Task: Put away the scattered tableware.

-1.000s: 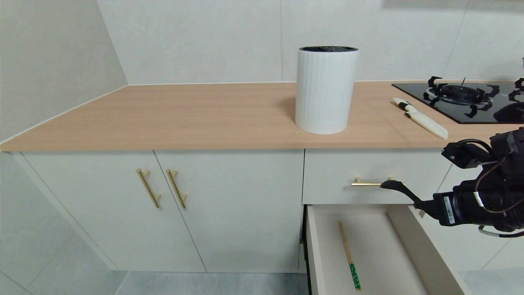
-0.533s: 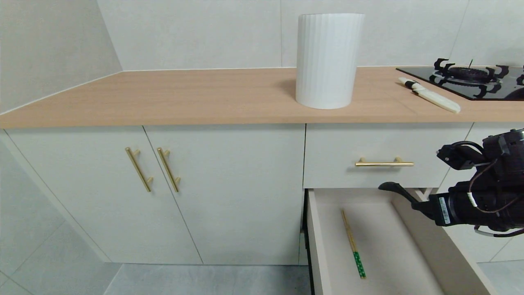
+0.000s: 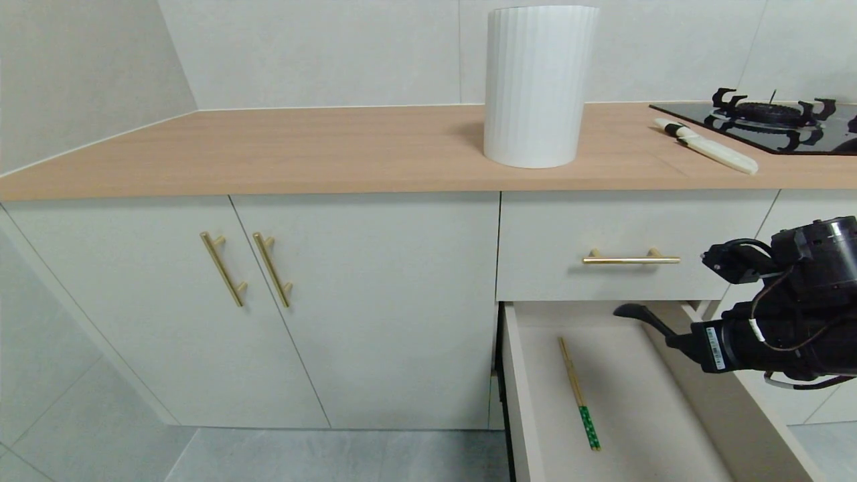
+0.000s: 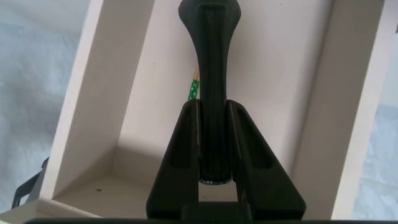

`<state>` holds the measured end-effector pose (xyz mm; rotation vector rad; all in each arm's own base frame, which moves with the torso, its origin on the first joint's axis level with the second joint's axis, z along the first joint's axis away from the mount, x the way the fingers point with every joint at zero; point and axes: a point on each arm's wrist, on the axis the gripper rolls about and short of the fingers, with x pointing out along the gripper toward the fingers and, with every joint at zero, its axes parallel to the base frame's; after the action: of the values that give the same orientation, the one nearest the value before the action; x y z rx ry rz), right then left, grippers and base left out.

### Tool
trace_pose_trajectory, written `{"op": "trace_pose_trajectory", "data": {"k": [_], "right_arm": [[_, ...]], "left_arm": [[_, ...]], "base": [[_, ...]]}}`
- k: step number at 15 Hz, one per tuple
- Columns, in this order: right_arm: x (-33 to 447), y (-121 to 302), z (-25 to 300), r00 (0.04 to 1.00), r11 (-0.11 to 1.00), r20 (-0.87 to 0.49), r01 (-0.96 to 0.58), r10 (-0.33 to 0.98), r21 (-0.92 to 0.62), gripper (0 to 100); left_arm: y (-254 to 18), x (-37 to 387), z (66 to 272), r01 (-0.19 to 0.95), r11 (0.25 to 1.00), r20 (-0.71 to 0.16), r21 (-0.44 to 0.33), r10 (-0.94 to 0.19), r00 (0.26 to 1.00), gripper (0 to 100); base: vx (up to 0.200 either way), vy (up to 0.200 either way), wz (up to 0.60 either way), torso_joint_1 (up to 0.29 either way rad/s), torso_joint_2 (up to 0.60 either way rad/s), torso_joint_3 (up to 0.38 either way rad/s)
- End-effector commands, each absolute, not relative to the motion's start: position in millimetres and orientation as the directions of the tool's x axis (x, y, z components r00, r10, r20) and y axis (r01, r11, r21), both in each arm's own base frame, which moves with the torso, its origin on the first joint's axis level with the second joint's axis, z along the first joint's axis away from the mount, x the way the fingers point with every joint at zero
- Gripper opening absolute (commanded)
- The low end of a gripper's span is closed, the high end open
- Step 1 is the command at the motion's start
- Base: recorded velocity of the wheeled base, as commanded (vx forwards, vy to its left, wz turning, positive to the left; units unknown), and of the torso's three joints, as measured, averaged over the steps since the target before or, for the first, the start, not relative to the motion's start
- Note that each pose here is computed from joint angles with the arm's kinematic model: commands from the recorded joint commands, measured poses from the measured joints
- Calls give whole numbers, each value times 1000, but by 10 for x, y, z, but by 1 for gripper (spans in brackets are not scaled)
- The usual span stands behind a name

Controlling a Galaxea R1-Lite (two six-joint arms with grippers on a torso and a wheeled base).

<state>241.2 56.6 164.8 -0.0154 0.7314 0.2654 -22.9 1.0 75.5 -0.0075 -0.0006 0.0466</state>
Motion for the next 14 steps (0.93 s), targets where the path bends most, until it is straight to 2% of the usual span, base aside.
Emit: {"op": "trace_pose_trajectory", "data": {"k": [1,3,4,5,9,12,14], "right_arm": [[2537,598,1425,668,965,-710,-255,224,64,0],[2733,707,1083,614,969,-769,-244,177,28,0],[2750,714,1057,614,971,-771,-240,170,23,0],[2908,782,720,611,980,-784,-196,110,-16,0],[3150,872,26,633,987,-771,-155,66,-43,0],[3195,935,-357,618,986,-785,-150,34,-75,0],[3227,938,-445,644,987,-765,-129,12,-94,0]], "left_arm": [[10,-228,755,-48,999,0,-8,48,999,100],[10,-228,755,-48,999,0,-8,48,999,100],[10,-228,755,-48,999,0,-8,48,999,100],[10,-228,755,-48,999,0,-8,48,999,100],[10,-228,755,-48,999,0,-8,48,999,100],[10,-228,755,-48,999,0,-8,48,999,100],[10,-228,755,-48,999,0,-8,48,999,100]], "base": [[0,0,0,0,0,0],[0,0,0,0,0,0],[0,0,0,0,0,0],[0,0,0,0,0,0],[0,0,0,0,0,0],[0,0,0,0,0,0],[0,0,0,0,0,0]]}}
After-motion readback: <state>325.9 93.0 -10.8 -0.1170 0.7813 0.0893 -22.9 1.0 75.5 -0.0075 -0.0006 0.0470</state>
